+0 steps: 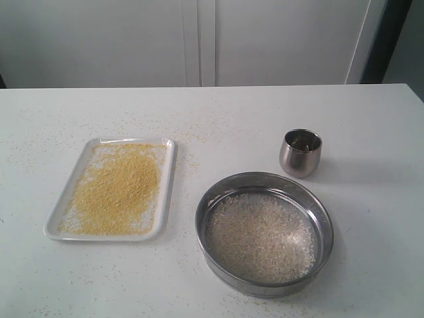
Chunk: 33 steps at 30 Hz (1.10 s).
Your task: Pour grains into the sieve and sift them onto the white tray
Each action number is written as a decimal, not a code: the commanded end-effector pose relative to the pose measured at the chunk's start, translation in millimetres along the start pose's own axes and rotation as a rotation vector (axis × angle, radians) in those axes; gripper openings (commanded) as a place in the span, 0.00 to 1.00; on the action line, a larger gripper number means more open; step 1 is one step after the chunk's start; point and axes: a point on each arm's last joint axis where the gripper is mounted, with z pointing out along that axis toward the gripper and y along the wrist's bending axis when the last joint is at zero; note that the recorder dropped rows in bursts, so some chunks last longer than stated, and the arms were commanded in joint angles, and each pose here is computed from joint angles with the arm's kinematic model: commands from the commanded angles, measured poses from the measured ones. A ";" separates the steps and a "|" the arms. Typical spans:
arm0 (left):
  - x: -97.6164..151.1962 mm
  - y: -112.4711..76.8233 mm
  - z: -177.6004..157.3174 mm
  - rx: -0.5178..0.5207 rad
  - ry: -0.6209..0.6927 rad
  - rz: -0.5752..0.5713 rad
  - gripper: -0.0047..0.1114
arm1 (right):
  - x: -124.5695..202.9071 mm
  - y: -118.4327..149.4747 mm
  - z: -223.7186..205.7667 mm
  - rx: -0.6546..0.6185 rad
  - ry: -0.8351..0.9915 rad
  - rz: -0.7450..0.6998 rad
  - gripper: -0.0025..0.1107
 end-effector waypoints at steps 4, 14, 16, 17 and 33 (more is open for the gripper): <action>0.7 -0.1 0.3 -0.001 -0.005 -0.006 0.04 | 0.5 -0.2 0.3 0.003 -0.014 -0.001 0.02; 0.7 -0.1 0.3 -0.001 -0.005 -0.006 0.04 | -1.1 0.1 0.4 -0.001 -0.035 -0.005 0.02; 0.7 -0.1 0.3 -0.001 -0.005 -0.006 0.04 | -1.3 0.1 0.4 -0.001 -0.037 -0.005 0.02; 0.7 -0.1 0.3 -0.001 -0.005 -0.006 0.04 | -1.3 0.1 0.4 -0.001 -0.037 -0.005 0.02; 0.7 -0.1 0.3 -0.001 -0.005 -0.006 0.04 | -1.5 0.1 0.4 0.002 -0.039 -0.139 0.02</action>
